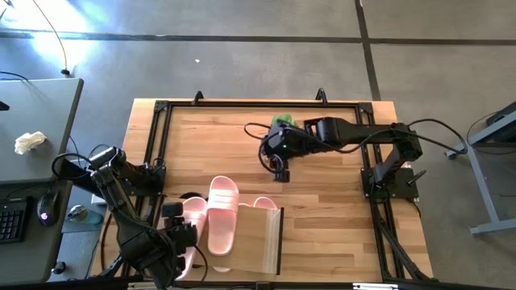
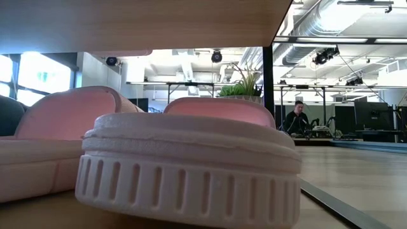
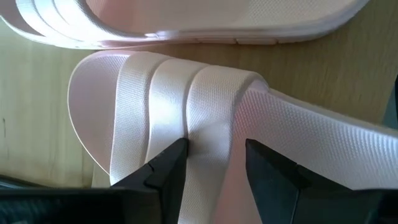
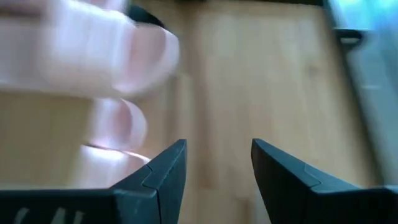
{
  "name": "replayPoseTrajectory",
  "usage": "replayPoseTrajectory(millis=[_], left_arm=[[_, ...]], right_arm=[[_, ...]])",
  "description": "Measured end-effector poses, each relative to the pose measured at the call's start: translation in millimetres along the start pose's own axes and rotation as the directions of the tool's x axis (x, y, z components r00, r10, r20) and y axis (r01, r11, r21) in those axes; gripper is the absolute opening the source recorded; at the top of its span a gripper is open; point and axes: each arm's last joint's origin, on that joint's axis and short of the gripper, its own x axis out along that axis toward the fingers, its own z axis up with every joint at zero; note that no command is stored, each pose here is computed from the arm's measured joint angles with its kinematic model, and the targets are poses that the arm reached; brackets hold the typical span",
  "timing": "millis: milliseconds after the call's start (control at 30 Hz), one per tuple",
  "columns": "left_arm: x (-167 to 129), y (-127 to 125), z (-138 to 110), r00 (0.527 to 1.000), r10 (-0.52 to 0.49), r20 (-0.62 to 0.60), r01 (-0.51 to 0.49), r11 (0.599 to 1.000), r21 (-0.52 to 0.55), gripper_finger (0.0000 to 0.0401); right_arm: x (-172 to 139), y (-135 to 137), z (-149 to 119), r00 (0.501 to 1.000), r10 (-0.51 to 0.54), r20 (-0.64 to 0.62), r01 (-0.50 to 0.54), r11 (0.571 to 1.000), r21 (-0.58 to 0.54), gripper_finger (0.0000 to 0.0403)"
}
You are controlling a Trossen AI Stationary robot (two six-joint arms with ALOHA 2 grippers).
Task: Pick and place slides into the shelf
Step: Adjust the pink slides on the shelf
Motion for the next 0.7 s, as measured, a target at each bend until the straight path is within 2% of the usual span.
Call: replayPoseTrajectory(millis=[100,167,233,333,500,600,700], left_arm=[[0,0,0,1.000,0.004,0.007,-0.004,1.000,0.001,0.0149],[0,0,0,1.000,0.009,0.016,-0.009,1.000,0.000,0.0149],[0,0,1,1.000,0.013,0.021,-0.012,1.000,-0.006,0.0149],[0,0,1,1.000,0.012,0.022,-0.012,1.000,-0.009,0.0149],[0,0,1,1.000,0.011,0.023,-0.010,1.000,-0.029,0.0149],[0,0,1,1.000,0.010,0.023,-0.009,0.999,-0.038,0.0149],[0,0,1,1.000,0.010,0.023,-0.009,0.999,-0.042,0.0149]], right_arm=[[6,1,5,0.989,0.141,0.041,-0.144,0.984,0.108,0.0171],[14,2,8,0.971,0.229,0.062,-0.237,0.954,0.184,0.0171],[27,1,11,0.951,0.300,0.072,-0.308,0.911,0.274,0.0169],[53,0,14,0.920,0.383,0.087,-0.383,0.825,0.416,0.0149],[98,-9,19,0.866,0.476,0.153,-0.477,0.696,0.537,0.0078],[112,-19,20,0.861,0.473,0.187,-0.487,0.660,0.572,0.0023],[130,-25,15,0.871,0.464,0.159,-0.452,0.634,0.628,0.0008]])
